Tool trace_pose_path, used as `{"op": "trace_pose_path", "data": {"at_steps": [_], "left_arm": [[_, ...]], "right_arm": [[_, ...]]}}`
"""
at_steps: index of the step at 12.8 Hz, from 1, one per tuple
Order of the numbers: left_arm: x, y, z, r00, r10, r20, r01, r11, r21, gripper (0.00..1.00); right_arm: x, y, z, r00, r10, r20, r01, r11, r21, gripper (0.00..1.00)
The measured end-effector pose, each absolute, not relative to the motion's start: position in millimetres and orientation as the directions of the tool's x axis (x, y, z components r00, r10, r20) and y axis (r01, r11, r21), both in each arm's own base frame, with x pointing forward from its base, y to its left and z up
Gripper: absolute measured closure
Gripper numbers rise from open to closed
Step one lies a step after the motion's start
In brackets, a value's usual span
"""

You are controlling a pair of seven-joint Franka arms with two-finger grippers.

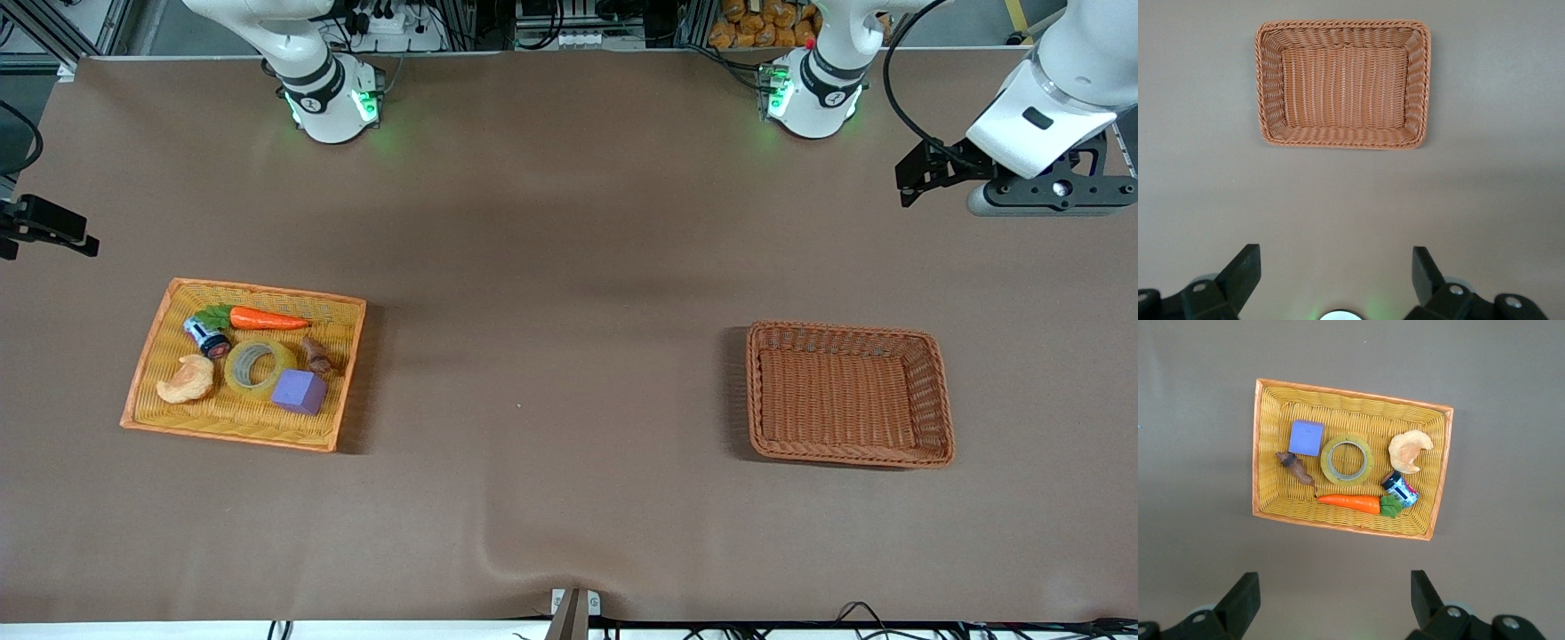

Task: Transfer tape with both arms
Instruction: 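Move the right gripper toward the orange tray while the left gripper lowers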

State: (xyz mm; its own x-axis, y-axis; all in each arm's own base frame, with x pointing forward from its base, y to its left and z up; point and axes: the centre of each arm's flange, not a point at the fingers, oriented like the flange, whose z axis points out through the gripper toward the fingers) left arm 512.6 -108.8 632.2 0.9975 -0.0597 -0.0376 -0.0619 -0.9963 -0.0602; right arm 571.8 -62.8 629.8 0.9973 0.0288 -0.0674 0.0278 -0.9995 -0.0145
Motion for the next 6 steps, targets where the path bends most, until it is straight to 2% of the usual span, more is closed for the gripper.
{"op": "trace_pose_path", "data": {"at_steps": [6], "left_arm": [[507.5, -100.3, 645.3, 0.994, -0.082, -0.072, -0.085, -0.995, -0.049, 0.0]], "right_arm": [[570.0, -59.6, 632.8, 0.997, -0.045, -0.066, -0.046, -0.999, -0.01, 0.0]]}}
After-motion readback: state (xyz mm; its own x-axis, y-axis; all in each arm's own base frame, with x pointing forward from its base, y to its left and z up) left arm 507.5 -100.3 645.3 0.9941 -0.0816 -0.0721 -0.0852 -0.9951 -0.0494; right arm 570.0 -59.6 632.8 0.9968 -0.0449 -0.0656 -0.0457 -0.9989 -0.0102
